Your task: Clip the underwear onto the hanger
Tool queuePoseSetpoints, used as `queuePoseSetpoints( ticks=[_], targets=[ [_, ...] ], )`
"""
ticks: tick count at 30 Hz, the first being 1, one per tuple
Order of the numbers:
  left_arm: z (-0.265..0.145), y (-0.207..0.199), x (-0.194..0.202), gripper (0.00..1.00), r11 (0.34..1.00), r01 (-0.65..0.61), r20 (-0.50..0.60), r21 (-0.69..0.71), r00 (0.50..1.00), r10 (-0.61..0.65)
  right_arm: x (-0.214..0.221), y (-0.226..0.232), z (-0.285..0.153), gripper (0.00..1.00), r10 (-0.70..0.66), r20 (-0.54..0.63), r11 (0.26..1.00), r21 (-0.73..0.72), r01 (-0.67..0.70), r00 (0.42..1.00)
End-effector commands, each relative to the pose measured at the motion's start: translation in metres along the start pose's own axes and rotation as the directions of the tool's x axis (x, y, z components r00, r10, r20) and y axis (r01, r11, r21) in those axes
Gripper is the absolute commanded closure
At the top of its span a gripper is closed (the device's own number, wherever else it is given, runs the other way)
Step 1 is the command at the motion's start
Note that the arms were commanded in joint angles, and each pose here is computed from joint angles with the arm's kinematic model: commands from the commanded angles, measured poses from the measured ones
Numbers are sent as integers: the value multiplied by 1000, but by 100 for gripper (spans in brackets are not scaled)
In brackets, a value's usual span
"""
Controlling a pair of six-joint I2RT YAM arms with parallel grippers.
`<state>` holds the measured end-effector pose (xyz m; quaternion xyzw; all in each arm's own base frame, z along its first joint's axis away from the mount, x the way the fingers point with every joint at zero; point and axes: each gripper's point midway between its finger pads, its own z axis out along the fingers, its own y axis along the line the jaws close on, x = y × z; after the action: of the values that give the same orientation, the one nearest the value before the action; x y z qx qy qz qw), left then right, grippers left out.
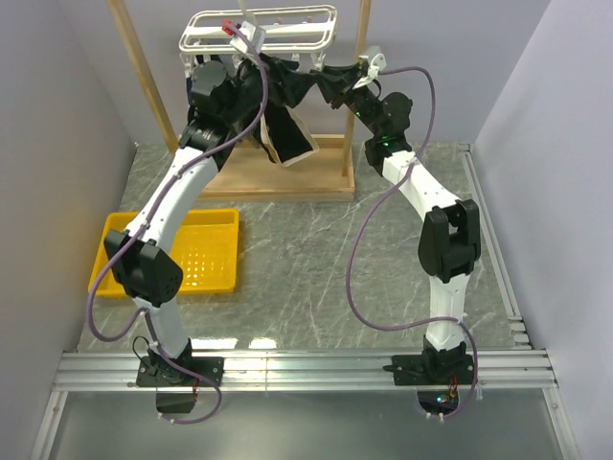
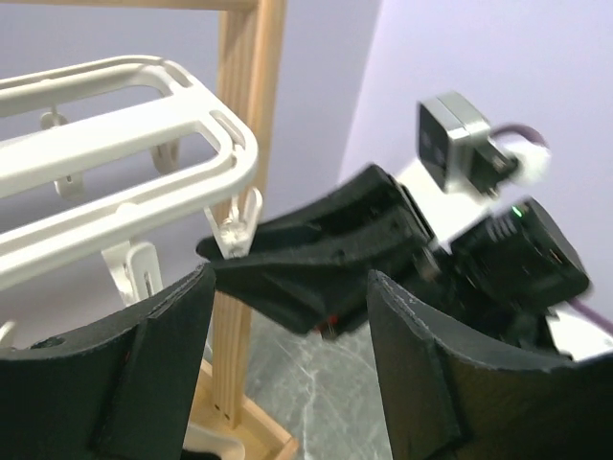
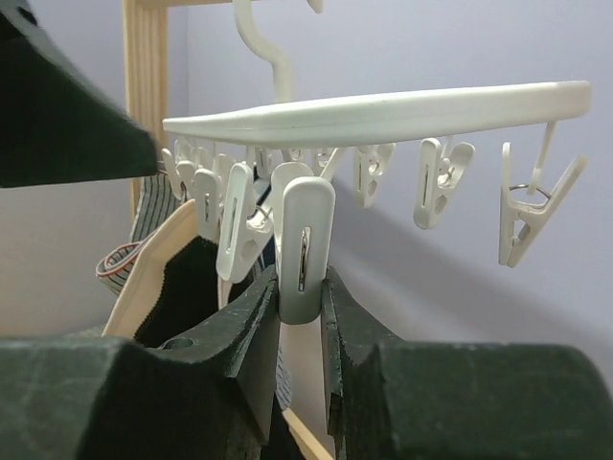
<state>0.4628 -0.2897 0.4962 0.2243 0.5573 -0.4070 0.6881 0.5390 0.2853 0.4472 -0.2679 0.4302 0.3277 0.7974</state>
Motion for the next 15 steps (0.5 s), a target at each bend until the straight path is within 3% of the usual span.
queuePoseSetpoints(
  ticks=[1, 2, 15],
  targets=[
    [12, 13, -21, 30, 992, -2, 55, -127, 998, 9, -45, 9, 5, 96, -64, 69, 998, 12, 63, 996],
    [17, 19, -15, 30, 989, 11, 53, -147, 999, -3, -47, 10, 5, 100, -69, 67, 998, 16, 68, 995],
    [42, 28, -10, 30, 969, 91, 90, -230, 993, -71, -55, 19, 3, 100, -61, 72, 998, 8, 61, 995]
  ],
)
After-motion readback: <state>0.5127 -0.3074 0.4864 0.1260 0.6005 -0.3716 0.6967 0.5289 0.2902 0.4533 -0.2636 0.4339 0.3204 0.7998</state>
